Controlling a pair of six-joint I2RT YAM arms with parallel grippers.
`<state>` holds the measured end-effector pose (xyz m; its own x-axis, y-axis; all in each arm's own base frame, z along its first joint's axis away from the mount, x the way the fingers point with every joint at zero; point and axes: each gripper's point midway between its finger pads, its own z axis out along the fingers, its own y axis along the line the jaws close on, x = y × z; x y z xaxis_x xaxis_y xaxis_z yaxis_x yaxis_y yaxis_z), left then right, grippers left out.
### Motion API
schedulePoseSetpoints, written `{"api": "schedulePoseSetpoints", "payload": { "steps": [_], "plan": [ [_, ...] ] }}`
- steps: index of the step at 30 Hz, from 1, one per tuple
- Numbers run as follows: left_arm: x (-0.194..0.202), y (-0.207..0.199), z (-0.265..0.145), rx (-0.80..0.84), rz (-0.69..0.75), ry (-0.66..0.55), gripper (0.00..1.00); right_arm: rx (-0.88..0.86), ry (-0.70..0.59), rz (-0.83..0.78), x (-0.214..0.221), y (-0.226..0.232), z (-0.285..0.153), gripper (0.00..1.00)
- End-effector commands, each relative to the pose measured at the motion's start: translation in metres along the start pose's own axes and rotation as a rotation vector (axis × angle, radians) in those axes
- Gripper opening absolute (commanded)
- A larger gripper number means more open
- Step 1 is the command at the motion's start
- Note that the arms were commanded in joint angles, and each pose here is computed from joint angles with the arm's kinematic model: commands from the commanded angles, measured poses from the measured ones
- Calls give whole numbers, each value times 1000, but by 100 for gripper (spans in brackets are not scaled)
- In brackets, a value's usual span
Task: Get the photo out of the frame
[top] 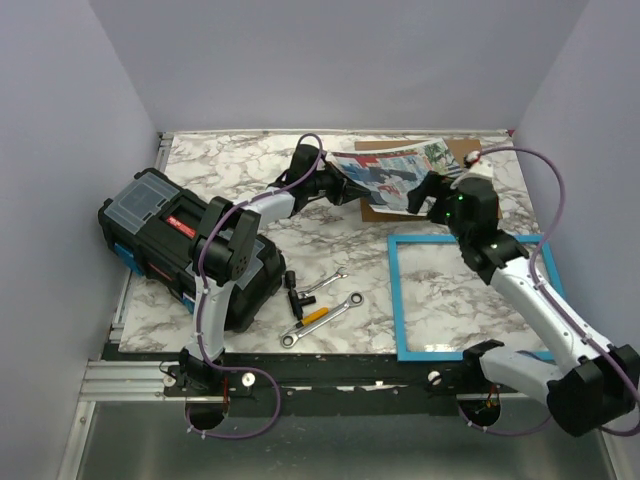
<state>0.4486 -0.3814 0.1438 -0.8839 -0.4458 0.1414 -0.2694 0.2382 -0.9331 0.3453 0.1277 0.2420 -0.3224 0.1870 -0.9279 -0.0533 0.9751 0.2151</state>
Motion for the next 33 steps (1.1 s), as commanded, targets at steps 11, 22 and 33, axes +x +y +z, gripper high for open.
{"api": "schedulePoseSetpoints", "payload": {
  "steps": [11, 22, 33],
  "plan": [
    [24, -26, -18, 82, 39, 64, 0, -31, 444, 971, 91, -105, 45, 84],
    [29, -21, -20, 91, -7, 81, 0, 126, 362, 1095, 119, -140, 81, 53],
    [31, -27, -21, 106, -11, 87, 0, 130, 336, 1130, 125, -146, 96, 37]
  ]
}}
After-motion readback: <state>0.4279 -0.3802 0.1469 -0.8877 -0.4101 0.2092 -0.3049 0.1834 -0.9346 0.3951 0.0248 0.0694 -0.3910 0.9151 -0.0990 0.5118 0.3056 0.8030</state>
